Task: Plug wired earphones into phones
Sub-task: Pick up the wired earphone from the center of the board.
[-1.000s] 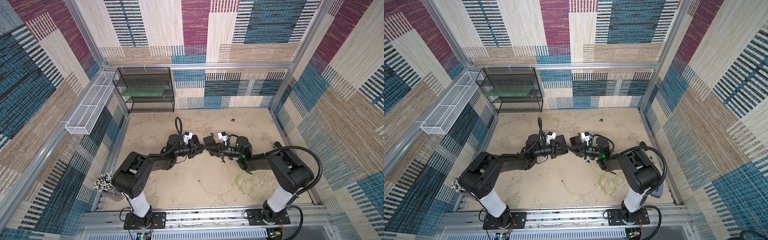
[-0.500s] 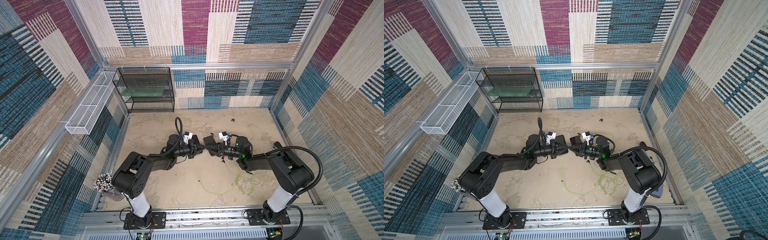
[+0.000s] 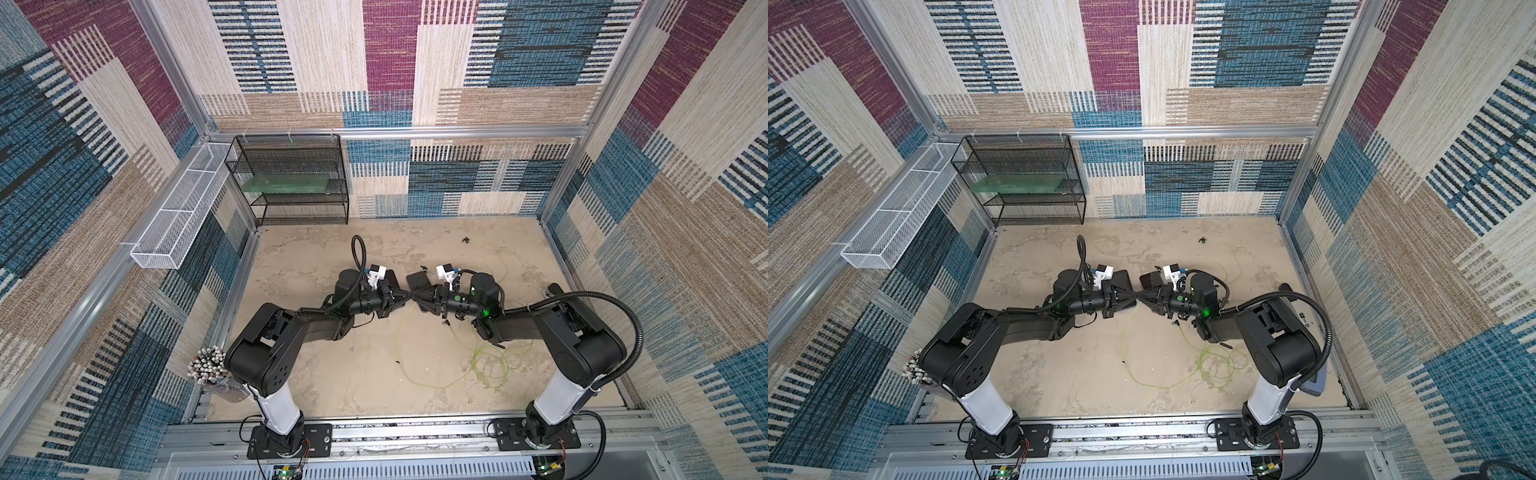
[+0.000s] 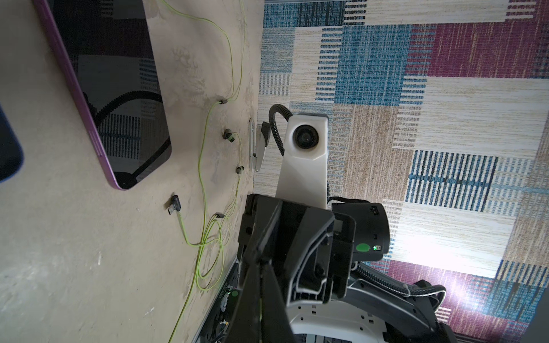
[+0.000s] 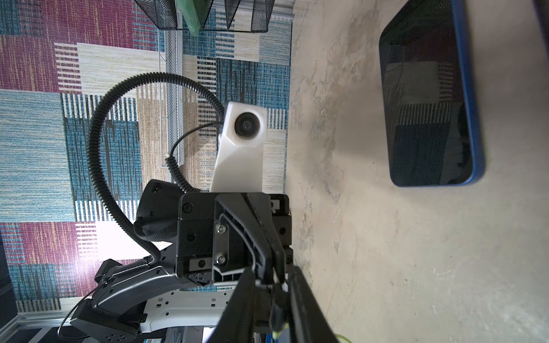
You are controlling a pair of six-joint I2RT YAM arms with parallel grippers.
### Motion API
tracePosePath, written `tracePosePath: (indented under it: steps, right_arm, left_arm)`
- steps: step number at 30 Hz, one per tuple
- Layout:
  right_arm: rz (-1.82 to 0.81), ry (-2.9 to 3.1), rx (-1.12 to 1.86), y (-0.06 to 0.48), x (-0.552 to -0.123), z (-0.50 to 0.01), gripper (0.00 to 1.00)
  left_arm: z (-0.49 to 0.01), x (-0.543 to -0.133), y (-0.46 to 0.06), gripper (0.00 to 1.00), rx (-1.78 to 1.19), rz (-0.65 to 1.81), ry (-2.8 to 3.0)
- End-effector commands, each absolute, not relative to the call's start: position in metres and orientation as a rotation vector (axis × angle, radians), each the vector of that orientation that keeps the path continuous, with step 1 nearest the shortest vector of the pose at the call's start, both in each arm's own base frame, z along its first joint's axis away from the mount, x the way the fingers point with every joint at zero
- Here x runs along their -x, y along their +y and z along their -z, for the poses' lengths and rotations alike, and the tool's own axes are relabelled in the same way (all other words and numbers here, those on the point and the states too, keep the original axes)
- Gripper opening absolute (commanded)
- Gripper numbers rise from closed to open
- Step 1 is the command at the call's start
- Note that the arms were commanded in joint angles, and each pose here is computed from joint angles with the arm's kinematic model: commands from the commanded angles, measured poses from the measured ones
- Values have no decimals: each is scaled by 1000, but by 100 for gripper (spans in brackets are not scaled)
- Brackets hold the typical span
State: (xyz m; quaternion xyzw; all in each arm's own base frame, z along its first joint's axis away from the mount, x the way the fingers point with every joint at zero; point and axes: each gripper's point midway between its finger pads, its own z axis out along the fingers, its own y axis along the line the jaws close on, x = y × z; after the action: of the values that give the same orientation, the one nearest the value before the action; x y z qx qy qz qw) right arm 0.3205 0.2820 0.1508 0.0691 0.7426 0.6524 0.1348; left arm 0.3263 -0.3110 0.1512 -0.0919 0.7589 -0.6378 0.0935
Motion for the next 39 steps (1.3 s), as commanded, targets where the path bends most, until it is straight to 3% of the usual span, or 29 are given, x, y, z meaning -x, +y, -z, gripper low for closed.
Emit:
tracePosePath:
  steps: [1, 7, 17, 26, 29, 34, 37, 39]
  right_arm:
    - [-1863, 2142, -180, 280, -322, -153, 29]
    - [-1821, 2184, -168, 275, -318, -148, 32]
    - [-1800, 2206, -156, 275, -316, -145, 27]
    - [-1811, 2189, -159, 276, -319, -149, 19]
    - [-1813, 2185, -159, 276, -319, -149, 10]
    - [-1816, 2187, -166, 276, -318, -148, 4]
    - [-1811, 2184, -171, 275, -319, -149, 1]
    - [-1809, 2188, -182, 273, -320, -148, 0]
  left_arm:
    - [-155, -325, -312, 0, 241, 1907, 2239]
    - [-151, -325, -311, 0, 244, 1891, 2252]
    - [-151, -326, -312, 0, 237, 1899, 2251]
    - [-149, -325, -312, 0, 235, 1896, 2253]
    - [-149, -326, -313, 0, 235, 1900, 2252]
    - [-148, -325, -312, 0, 234, 1891, 2259]
    - [-144, -324, -311, 11, 234, 1860, 2283]
    - [-141, -324, -308, 28, 237, 1826, 2304]
